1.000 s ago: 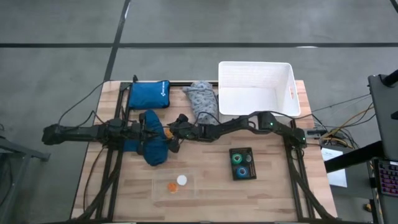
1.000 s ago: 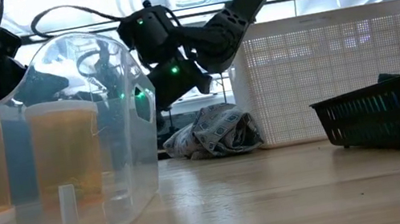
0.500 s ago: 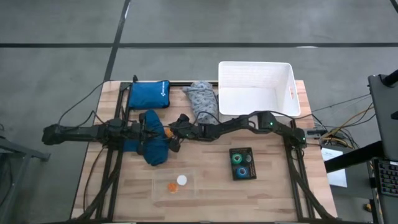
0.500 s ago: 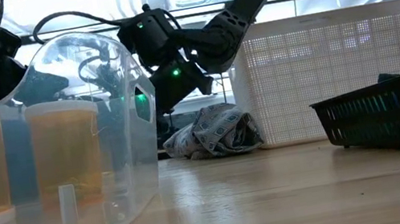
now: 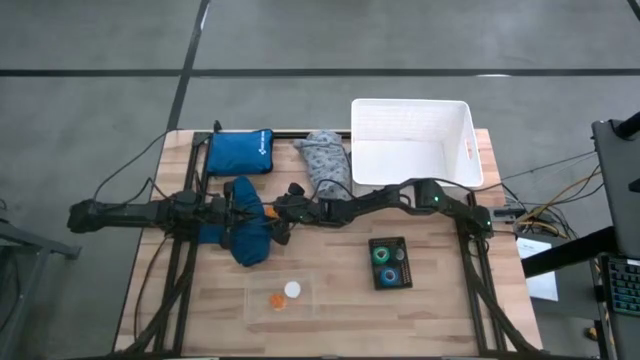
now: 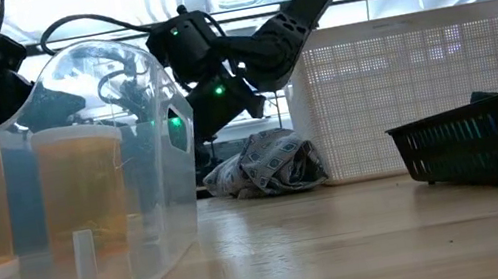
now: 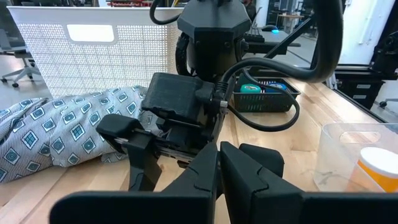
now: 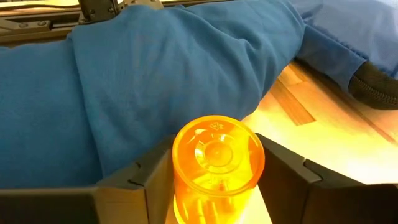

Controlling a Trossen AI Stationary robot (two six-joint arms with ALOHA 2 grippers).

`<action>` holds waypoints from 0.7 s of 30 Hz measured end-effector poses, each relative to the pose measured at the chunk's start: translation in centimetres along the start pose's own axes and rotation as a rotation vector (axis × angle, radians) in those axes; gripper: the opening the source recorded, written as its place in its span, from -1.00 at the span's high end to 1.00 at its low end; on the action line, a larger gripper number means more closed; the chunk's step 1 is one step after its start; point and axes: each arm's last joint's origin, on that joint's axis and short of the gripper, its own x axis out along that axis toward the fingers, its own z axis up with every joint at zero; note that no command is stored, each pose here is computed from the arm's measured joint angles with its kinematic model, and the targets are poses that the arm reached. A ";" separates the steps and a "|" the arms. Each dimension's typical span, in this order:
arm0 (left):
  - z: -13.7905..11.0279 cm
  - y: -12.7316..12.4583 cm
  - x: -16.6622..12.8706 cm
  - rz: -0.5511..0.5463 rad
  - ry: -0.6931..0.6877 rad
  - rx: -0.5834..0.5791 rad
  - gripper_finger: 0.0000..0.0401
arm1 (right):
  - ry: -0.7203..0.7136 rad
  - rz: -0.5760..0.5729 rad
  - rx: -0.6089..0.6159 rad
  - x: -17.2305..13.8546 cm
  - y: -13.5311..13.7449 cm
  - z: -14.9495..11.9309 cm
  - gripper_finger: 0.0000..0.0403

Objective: Pick & place medical supplies in basket/bin
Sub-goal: Put the orange pill bottle into the transparent bin

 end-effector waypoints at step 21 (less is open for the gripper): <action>0.0 0.0 0.0 0.000 0.001 0.003 0.87 | -0.046 0.025 0.002 -1.3 1.0 2.1 0.10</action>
